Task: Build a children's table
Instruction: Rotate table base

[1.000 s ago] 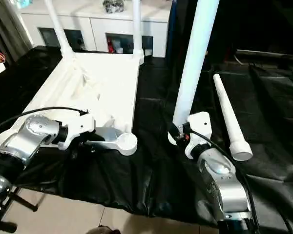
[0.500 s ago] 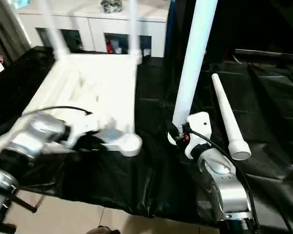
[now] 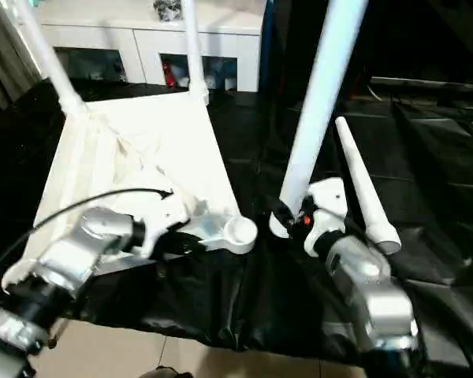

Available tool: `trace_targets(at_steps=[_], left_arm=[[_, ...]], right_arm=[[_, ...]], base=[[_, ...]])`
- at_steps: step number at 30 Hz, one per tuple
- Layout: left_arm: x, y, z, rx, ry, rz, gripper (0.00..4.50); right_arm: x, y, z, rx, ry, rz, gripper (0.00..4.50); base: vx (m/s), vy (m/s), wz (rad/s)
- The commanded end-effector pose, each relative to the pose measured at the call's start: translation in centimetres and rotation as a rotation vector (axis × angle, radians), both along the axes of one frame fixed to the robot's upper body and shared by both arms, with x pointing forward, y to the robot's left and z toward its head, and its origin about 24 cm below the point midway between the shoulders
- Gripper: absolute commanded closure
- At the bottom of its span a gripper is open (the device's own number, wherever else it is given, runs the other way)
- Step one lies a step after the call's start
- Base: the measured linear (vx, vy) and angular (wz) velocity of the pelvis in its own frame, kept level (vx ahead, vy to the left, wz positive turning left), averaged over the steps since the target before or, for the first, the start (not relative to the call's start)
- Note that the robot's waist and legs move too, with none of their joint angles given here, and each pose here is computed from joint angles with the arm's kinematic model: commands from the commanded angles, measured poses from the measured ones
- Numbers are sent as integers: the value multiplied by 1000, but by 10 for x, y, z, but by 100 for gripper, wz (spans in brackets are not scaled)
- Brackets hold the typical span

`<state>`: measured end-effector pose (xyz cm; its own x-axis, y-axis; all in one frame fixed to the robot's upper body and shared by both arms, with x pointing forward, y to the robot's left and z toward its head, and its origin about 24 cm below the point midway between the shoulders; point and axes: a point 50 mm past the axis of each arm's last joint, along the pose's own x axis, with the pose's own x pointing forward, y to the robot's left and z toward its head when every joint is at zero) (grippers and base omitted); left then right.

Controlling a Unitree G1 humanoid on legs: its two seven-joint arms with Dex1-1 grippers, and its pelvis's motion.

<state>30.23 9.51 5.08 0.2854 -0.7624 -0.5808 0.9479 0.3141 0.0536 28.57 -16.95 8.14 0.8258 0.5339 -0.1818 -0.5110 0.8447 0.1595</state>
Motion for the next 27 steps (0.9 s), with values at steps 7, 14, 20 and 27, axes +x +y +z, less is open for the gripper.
trace_targets(at_steps=[7,14,20,27], left_arm=[[-1,-20,-8,76,-10,26,450],[4,-20,-10,139,-19,91,450],[5,-23,-5,134,-28,146,450],[6,-23,1,160,-84,161,450]], right_arm=[[10,6,21,-7,-38,126,259],[21,7,21,-7,-38,92,259],[25,3,17,-24,-24,75,259],[26,0,20,-37,-35,73,259]], base=[[0,0,0],[0,0,0],[0,0,0],[0,0,0]])
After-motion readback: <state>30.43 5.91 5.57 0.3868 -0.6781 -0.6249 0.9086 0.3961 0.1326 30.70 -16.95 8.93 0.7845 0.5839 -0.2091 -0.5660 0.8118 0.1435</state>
